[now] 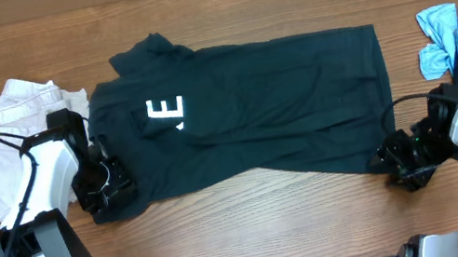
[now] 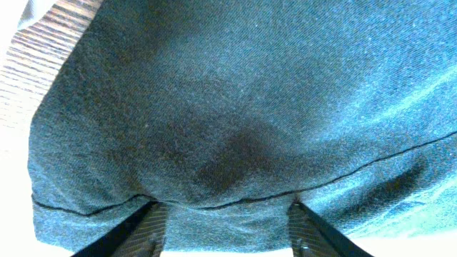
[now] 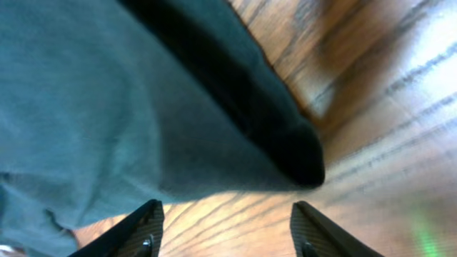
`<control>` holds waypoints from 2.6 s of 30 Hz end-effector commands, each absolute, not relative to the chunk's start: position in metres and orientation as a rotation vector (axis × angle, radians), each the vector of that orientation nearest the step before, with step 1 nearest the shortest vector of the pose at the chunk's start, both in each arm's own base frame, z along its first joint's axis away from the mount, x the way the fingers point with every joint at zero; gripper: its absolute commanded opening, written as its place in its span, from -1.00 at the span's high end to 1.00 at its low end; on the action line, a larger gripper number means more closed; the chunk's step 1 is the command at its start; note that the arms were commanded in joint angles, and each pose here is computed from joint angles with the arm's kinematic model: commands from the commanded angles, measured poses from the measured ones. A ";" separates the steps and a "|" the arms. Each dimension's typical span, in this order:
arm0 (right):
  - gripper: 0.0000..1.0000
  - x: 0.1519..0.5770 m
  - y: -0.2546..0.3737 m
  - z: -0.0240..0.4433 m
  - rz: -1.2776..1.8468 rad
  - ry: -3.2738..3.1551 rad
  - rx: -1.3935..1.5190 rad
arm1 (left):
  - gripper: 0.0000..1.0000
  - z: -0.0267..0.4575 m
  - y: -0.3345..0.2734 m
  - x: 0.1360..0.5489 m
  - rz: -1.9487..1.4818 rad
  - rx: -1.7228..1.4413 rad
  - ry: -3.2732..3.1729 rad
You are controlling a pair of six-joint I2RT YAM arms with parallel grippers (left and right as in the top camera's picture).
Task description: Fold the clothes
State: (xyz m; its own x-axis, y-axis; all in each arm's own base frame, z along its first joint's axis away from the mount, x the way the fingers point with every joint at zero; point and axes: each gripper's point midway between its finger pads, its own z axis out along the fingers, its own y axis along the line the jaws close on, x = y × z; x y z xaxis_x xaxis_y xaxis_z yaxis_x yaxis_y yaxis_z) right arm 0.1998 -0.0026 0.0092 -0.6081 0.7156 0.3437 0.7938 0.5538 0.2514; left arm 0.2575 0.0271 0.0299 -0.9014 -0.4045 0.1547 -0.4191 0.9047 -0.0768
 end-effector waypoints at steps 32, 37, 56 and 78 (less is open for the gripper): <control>-0.18 0.212 -0.074 0.058 -0.036 -2.738 -1.237 | 0.16 0.069 0.077 0.282 0.179 0.681 -3.017; -0.08 0.250 -0.030 0.071 -0.555 -2.892 -0.966 | -0.28 0.114 0.062 0.323 0.396 0.574 -3.157; -0.02 0.407 -0.037 0.168 -1.260 -3.345 -0.945 | -0.47 0.237 -0.041 0.467 0.873 -0.017 -3.694; -0.14 0.434 -0.044 0.138 -1.155 -3.272 -0.857 | -0.33 0.026 -0.120 0.602 0.876 0.475 -3.453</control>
